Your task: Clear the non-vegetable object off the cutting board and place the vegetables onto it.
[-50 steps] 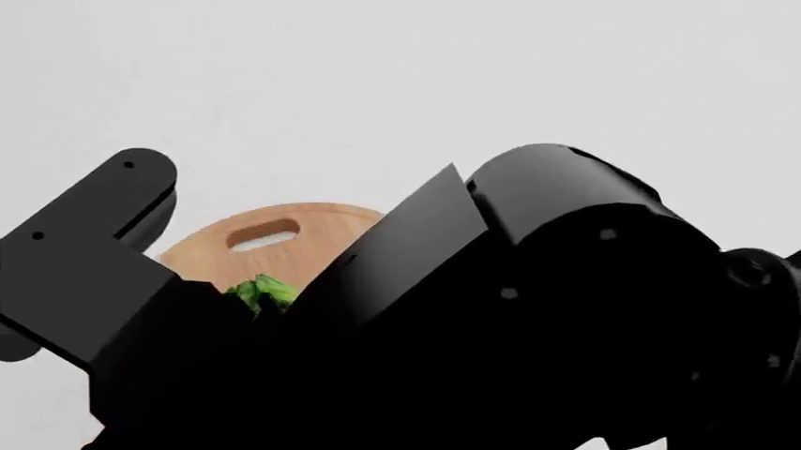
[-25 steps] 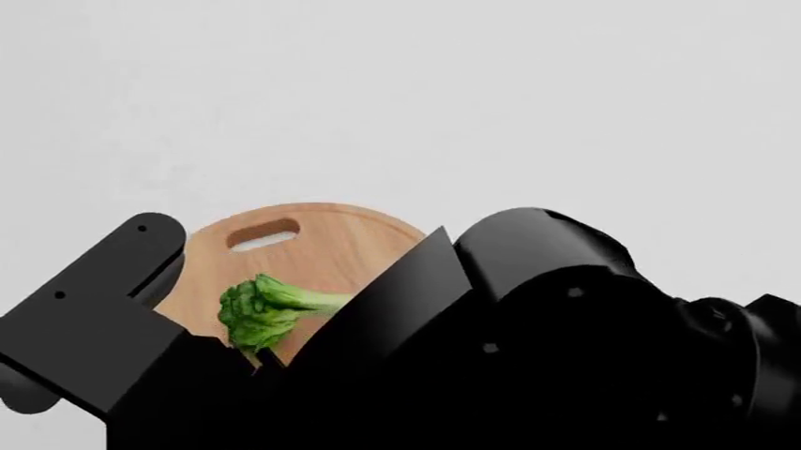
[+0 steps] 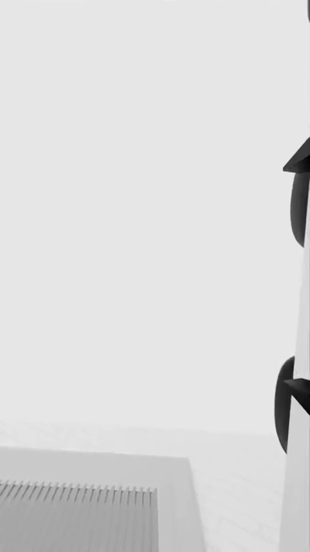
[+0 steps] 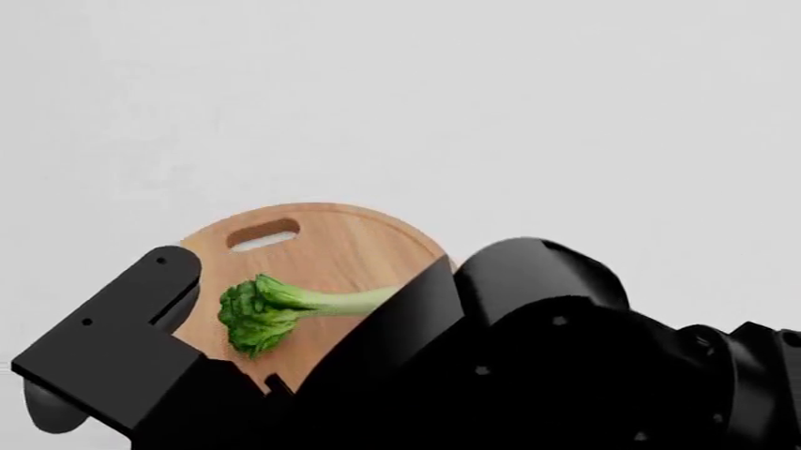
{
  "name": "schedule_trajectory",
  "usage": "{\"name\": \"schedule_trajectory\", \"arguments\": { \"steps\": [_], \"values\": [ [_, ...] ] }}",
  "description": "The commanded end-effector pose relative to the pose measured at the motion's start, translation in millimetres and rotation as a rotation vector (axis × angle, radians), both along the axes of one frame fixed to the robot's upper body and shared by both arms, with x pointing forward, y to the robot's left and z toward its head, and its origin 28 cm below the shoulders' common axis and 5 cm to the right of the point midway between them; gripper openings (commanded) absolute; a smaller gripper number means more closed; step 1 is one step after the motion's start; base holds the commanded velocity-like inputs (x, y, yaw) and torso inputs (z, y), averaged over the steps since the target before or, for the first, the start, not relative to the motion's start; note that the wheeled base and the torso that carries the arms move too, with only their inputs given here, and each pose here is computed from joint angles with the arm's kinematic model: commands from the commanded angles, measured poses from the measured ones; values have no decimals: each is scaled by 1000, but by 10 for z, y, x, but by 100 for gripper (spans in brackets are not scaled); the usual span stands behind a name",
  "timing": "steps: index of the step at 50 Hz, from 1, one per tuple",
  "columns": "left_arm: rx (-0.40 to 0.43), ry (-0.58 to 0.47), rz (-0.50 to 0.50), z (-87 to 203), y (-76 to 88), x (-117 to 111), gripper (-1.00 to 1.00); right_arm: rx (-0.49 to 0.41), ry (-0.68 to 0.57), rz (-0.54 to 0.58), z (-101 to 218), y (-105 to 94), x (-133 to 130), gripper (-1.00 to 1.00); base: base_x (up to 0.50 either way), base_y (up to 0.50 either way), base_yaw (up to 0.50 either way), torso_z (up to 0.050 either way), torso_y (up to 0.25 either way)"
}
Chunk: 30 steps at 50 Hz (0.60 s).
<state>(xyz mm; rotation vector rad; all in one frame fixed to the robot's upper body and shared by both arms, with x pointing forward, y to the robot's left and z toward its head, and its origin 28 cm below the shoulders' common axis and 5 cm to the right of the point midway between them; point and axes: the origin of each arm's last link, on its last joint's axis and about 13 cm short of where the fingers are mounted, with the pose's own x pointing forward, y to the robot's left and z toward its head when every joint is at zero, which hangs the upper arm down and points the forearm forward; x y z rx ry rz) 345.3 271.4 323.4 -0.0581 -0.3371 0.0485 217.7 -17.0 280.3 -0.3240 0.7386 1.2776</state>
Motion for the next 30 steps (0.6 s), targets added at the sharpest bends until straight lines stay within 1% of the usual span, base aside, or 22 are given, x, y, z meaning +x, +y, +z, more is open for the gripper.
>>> {"name": "schedule_trajectory", "arguments": {
  "steps": [1, 30],
  "values": [
    [1, 3, 4, -19, -5, 10, 100, -4, 25, -2, -92, -6, 63, 100, 0, 0, 0, 0, 0],
    [-2, 7, 12, -30, 18, 27, 100, 5, 95, 18, -281, 20, 151, 100, 0, 0, 0, 0, 0]
  ]
}}
